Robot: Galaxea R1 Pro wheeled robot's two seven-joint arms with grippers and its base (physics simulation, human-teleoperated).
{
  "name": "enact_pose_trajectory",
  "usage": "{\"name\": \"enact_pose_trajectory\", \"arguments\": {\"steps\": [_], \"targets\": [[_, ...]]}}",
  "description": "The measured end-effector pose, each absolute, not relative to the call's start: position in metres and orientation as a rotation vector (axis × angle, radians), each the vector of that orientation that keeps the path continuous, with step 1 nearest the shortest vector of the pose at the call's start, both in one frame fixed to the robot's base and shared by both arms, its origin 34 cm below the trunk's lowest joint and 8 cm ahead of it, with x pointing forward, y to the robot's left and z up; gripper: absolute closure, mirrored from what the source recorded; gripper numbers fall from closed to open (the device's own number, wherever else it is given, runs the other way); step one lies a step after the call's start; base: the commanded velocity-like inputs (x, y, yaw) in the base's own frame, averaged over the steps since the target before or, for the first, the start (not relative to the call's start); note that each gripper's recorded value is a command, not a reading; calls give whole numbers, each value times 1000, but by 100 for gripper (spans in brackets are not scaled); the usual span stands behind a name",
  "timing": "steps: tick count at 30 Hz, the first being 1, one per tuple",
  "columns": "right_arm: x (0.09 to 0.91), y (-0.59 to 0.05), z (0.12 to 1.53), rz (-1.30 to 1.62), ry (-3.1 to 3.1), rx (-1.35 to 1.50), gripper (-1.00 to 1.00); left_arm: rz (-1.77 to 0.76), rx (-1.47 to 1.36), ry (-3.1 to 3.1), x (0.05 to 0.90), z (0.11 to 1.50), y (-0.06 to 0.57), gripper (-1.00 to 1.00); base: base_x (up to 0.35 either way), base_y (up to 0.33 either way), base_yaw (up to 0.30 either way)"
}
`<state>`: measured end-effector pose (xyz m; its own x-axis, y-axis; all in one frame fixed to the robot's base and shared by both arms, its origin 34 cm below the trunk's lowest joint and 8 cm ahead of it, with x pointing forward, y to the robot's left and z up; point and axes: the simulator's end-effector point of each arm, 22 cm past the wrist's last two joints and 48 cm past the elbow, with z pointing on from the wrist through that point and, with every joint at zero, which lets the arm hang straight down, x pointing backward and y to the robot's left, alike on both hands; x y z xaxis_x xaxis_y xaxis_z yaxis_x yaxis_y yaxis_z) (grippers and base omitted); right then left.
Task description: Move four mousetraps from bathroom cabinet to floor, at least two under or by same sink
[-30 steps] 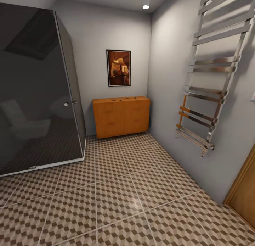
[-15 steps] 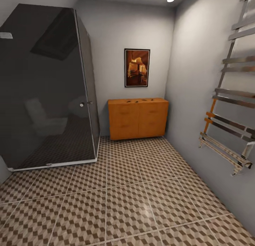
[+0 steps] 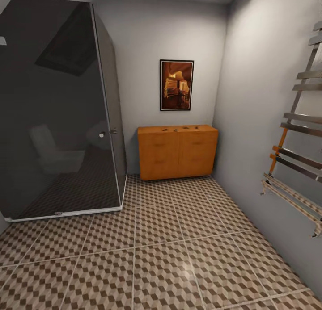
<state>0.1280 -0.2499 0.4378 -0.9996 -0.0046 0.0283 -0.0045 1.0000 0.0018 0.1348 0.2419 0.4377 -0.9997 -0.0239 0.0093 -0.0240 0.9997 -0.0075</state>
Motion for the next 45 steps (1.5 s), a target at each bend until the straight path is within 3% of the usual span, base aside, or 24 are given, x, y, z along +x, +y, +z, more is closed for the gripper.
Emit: {"name": "enact_pose_trajectory", "arguments": {"steps": [26,45], "targets": [[129,-250,438,-2,-3118,-15,-100,48,8,-3133,135,438,224,-100,42,-4,-175],[129,-250,438,-2,-3118,0,-100,49,37,-3131,135,438,223,-100,258,-103,-8]]}}
